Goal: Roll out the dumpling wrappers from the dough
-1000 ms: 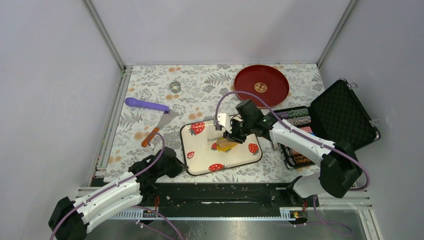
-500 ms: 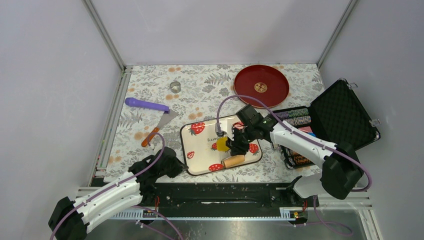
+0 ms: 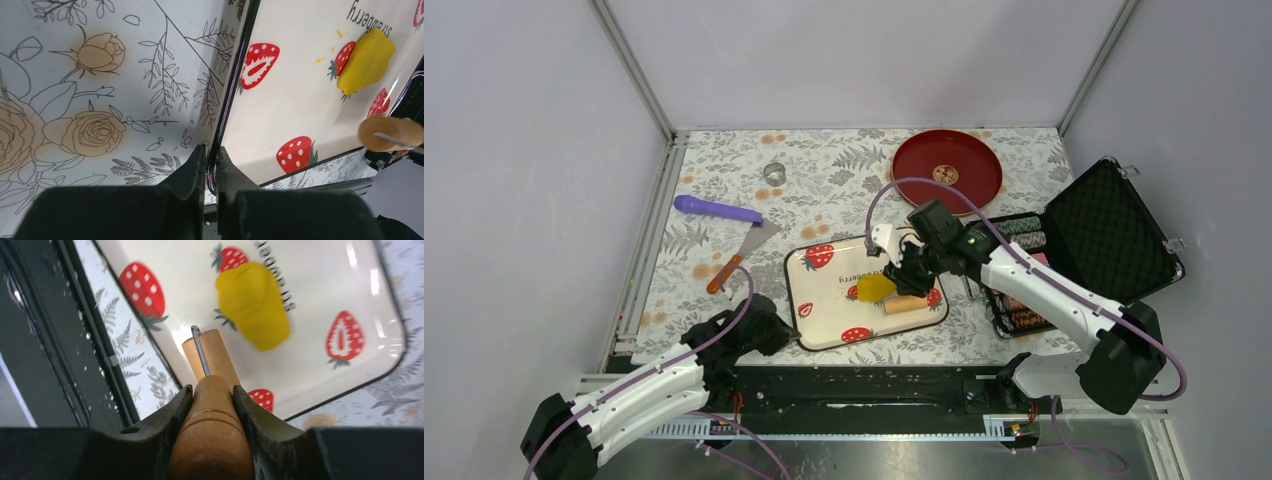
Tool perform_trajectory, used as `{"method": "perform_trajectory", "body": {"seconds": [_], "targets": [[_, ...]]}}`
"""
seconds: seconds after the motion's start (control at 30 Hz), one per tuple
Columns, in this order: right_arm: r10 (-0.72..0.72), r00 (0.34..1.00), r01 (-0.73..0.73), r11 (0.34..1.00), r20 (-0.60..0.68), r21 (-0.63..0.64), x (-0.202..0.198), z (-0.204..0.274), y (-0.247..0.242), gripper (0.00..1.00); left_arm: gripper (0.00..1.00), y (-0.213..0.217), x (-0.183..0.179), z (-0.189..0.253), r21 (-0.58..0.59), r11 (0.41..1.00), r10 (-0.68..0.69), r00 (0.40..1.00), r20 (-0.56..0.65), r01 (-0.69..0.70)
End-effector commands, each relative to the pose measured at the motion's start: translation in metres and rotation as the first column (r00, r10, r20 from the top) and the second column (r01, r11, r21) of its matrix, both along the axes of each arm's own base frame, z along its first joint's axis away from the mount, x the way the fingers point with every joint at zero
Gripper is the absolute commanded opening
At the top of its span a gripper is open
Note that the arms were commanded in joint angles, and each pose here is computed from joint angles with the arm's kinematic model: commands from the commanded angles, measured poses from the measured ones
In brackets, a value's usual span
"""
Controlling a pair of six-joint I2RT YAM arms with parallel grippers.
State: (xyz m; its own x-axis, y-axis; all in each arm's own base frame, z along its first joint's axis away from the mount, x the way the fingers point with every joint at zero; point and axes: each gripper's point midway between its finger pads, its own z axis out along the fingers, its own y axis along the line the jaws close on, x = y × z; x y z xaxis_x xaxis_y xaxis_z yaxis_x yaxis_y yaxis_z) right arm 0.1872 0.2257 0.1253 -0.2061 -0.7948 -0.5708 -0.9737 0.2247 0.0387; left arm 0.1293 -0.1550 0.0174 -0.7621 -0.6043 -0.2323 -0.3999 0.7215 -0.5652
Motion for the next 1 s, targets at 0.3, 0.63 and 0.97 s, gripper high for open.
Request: {"method": "perform_trajectory", "body": {"seconds": [0.3,0.63,0.97], "targets": [[-0.022,0.992,0.003,0.988,0.122,0.157,0.059,0.052,0.047,0.00,0.00,0.021,-0.006,-0.020,0.089,0.995,0.046,0.998,-0.042,-0.042],[0.039,0.997,-0.044,0.996,0.067,0.074,0.055,0.005,0.064,0.00,0.00,0.021,-0.007,-0.021,0.091,0.995,0.043,0.998,-0.045,-0.039],[0.043,0.999,-0.041,0.997,0.017,-0.071,0.040,-0.055,0.032,0.00,0.00,0.021,-0.006,-0.020,0.089,0.995,0.046,0.998,-0.042,-0.042]]}}
